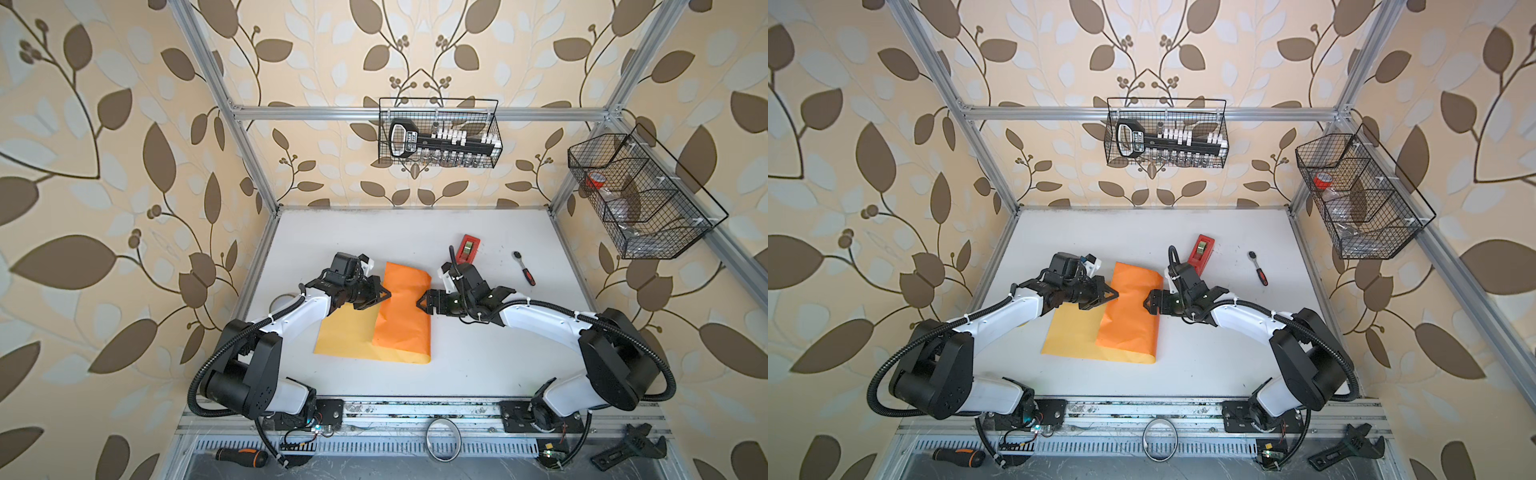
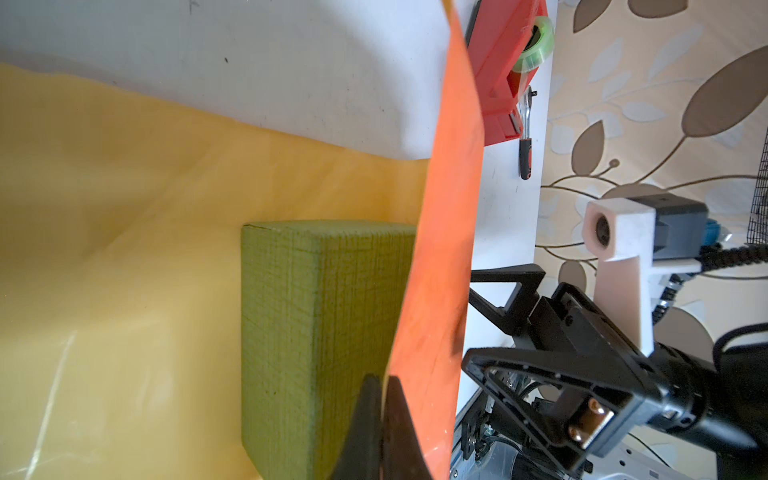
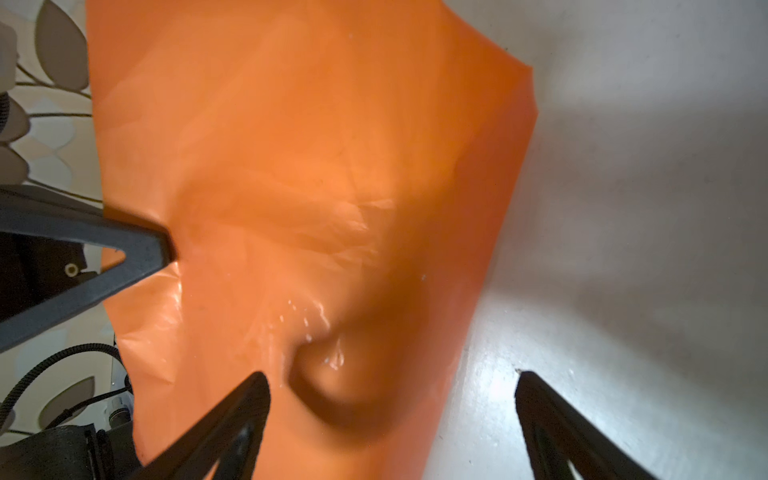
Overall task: Wrap the gift box in paper
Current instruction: 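Hold the paper flap down over the box top with both grippers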
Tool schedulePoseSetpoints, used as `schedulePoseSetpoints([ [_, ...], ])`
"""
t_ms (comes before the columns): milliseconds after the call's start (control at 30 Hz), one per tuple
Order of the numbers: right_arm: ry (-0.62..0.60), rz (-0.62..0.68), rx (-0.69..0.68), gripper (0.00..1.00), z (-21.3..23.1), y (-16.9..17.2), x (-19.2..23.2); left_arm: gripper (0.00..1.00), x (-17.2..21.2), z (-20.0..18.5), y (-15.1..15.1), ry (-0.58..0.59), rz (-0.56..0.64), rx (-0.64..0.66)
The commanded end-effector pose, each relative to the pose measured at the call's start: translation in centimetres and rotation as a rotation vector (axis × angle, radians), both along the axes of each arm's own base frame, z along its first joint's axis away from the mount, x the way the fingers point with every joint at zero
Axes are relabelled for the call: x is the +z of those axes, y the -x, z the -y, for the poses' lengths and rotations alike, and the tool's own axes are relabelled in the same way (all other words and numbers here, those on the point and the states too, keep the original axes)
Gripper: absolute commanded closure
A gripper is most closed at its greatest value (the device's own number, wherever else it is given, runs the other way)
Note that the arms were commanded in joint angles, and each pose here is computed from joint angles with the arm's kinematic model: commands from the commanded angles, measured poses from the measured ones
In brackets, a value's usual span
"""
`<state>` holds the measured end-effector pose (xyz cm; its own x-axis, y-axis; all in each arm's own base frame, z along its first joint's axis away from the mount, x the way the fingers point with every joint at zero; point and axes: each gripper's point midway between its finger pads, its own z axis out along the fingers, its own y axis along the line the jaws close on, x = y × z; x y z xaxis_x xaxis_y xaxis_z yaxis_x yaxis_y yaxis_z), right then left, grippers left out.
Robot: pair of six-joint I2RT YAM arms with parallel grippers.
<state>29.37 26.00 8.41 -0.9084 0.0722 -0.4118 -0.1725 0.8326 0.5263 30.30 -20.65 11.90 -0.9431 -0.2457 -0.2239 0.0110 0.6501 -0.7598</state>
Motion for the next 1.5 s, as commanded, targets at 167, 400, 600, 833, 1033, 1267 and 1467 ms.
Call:
schedulePoseSetpoints([
  [167,-0.004,-0.013,0.023,0.07,-1.3,-0.3,-0.3,1.00,0.9,-0.7,-0.6,-0.008,0.051,0.031],
  [400,0.027,-0.032,0.029,0.07,-1.1,-0.2,-1.8,1.00,0.0,-1.4,-0.4,-0.051,0.047,0.053],
  [600,0.055,-0.057,0.040,0.07,-1.0,0.4,-3.1,0.96,-0.6,-2.3,-0.1,-0.095,0.047,0.079],
  [833,0.071,-0.076,0.044,0.07,-0.8,1.0,-4.1,0.56,-0.4,-3.0,-0.2,-0.134,0.055,0.107],
  [1033,0.074,-0.077,0.043,0.08,-0.8,1.0,-4.3,0.44,-1.1,-2.2,-0.2,-0.113,0.008,0.072],
  [1267,0.072,-0.073,0.048,0.08,-0.9,1.0,-4.1,0.49,-1.6,-0.3,0.4,-0.023,-0.053,0.005],
  [1467,0.069,-0.070,0.053,0.08,-0.9,0.8,-4.0,0.59,-3.3,0.6,2.0,-0.009,-0.128,-0.021],
])
